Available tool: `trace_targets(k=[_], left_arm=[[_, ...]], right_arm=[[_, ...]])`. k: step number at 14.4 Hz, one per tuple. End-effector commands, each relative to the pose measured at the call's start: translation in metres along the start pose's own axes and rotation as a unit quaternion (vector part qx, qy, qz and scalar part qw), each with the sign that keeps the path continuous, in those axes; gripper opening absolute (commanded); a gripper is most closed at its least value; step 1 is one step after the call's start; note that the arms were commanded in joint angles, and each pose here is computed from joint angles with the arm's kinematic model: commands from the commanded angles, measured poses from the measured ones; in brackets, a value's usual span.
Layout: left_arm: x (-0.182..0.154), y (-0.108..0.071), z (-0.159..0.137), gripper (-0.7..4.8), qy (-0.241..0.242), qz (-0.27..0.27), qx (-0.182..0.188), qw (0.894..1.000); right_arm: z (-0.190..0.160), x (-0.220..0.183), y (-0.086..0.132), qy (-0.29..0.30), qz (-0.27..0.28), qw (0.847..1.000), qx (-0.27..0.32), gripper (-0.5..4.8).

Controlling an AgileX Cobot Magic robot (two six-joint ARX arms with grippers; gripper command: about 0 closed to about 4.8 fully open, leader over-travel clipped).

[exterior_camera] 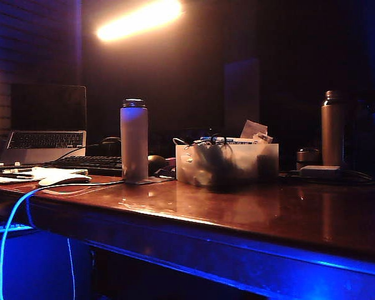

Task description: Pick up the liquid glue and place it into the translucent box.

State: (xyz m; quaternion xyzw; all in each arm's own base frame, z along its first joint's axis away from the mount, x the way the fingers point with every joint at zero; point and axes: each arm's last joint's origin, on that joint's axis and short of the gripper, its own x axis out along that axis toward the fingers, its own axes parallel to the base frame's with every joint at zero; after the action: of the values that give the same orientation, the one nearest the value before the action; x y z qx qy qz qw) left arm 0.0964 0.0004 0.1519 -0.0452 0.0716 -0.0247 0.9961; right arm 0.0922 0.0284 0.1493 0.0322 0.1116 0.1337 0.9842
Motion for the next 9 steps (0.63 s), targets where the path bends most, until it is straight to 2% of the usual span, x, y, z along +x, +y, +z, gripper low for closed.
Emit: trace_targets(k=[1, 9], left_arm=[[0.0000, 0.0015, -0.0024, -0.05, 0.008, 0.024, -0.002, 1.000], [-0.0001, 0.0013, -0.0030, -0.05, 0.012, 0.020, -0.002, 1.000]], right_arm=[[-0.0015, 0.0004, -0.0001, 0.004, 0.000, 1.000, 0.002, 0.00], [-0.0015, 0.0004, -0.0001, 0.004, 0.000, 1.000, 0.002, 0.00]])
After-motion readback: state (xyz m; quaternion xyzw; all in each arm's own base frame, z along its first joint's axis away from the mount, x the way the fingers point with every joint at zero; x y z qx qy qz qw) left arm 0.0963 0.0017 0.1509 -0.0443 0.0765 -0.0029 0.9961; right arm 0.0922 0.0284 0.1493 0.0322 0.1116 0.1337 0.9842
